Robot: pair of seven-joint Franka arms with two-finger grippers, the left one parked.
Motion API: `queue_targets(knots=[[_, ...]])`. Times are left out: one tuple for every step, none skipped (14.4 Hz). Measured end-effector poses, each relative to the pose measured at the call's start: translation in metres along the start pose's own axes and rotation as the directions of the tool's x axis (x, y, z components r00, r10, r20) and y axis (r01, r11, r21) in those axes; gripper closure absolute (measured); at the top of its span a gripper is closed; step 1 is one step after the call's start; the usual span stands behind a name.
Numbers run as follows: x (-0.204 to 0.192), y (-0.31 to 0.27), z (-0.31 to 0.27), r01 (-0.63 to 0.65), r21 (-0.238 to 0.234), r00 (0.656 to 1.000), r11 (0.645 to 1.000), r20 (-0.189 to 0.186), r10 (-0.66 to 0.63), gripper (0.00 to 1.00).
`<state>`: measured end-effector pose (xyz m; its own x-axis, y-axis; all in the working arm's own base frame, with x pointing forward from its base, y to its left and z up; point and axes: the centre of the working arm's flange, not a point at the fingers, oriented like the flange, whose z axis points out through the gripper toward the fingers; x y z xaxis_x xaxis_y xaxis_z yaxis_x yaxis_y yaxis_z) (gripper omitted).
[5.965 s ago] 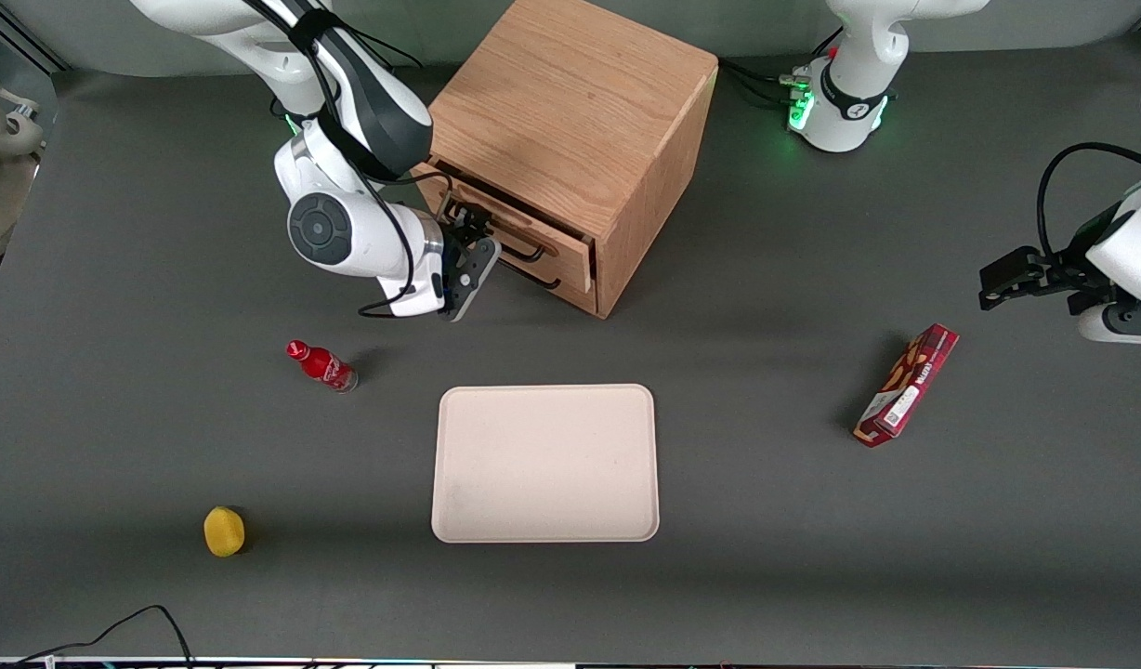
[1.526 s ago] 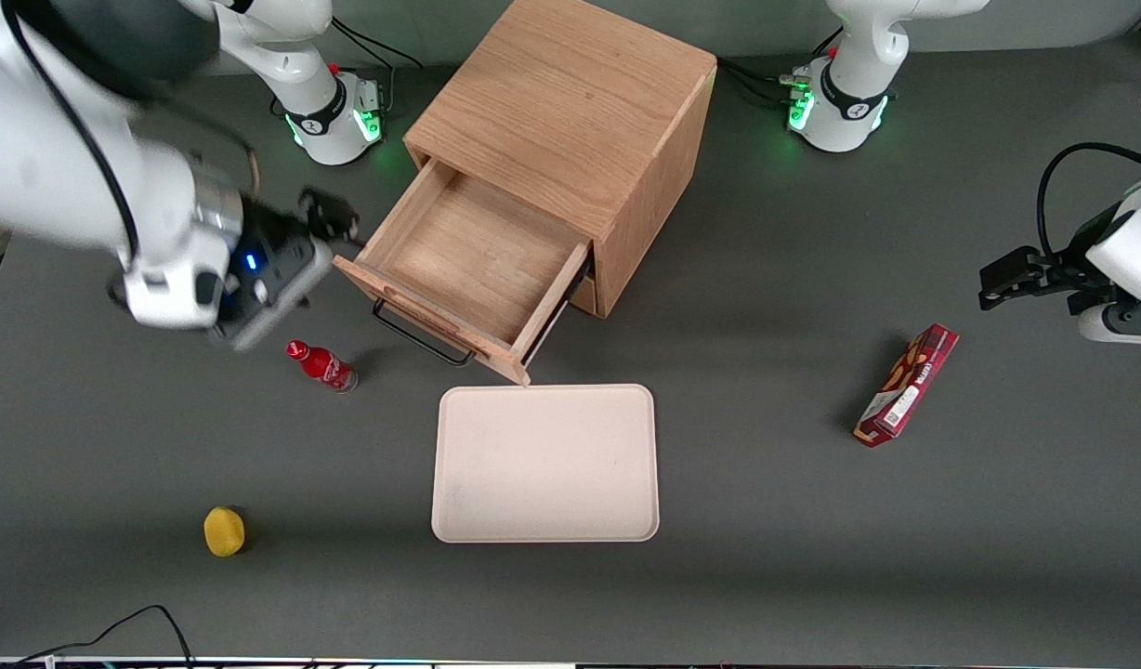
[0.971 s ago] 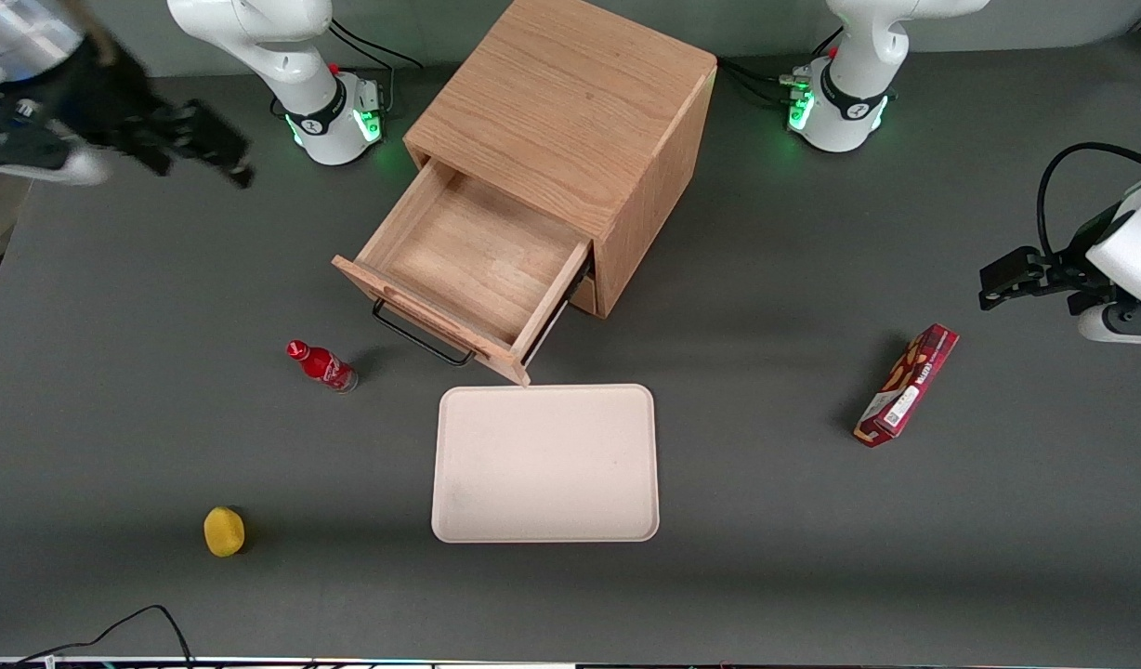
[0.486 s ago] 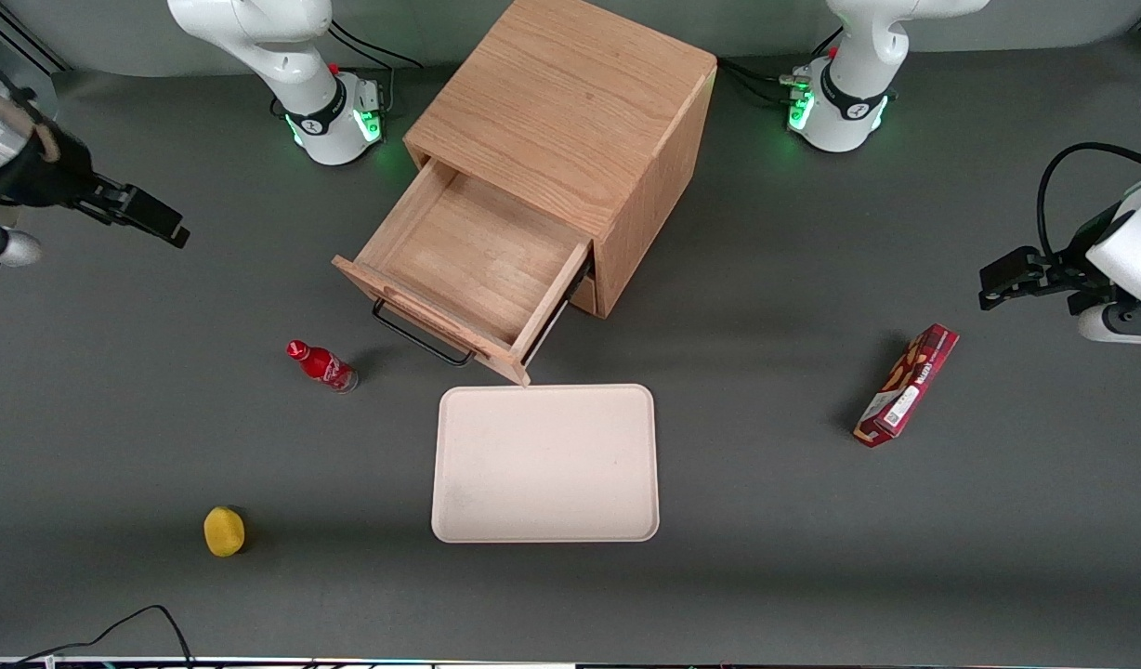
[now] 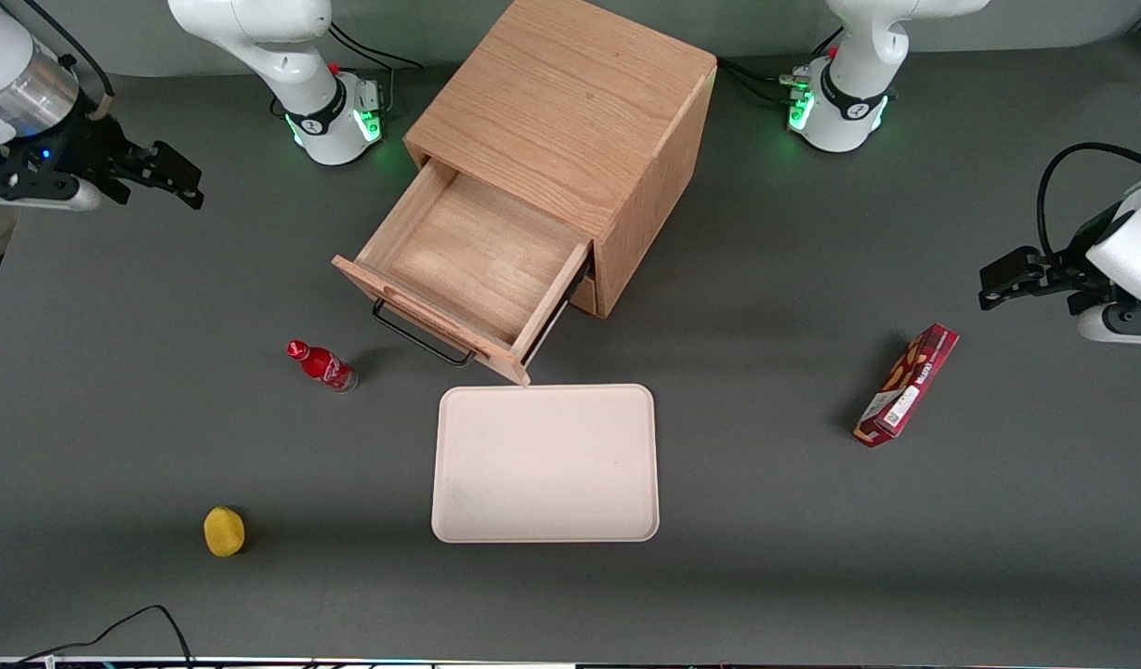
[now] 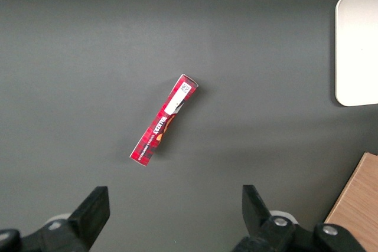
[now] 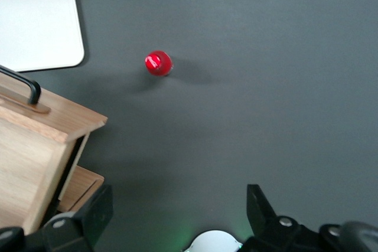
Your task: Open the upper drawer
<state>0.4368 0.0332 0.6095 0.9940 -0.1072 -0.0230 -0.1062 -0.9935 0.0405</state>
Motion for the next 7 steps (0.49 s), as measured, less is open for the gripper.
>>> queue_targets(knots=[[-0.004,0.001,0.000,0.005,-0.001,1.000,1.000,-0.004,-0.005,0.00],[-0.004,0.001,0.000,0.006,0.000,1.000,1.000,-0.009,-0.006,0.00],[-0.003,0.001,-0.001,0.005,0.001,1.000,1.000,-0.016,-0.005,0.00],[0.000,0.001,-0.003,0.004,0.004,1.000,1.000,-0.025,-0.004,0.00],[0.003,0.003,-0.008,0.001,0.007,0.999,1.000,-0.037,-0.001,0.00],[0.007,0.006,-0.012,-0.005,0.013,0.999,1.000,-0.048,0.006,0.00],[0.012,0.011,-0.016,-0.014,0.019,0.998,1.000,-0.055,0.015,0.00]])
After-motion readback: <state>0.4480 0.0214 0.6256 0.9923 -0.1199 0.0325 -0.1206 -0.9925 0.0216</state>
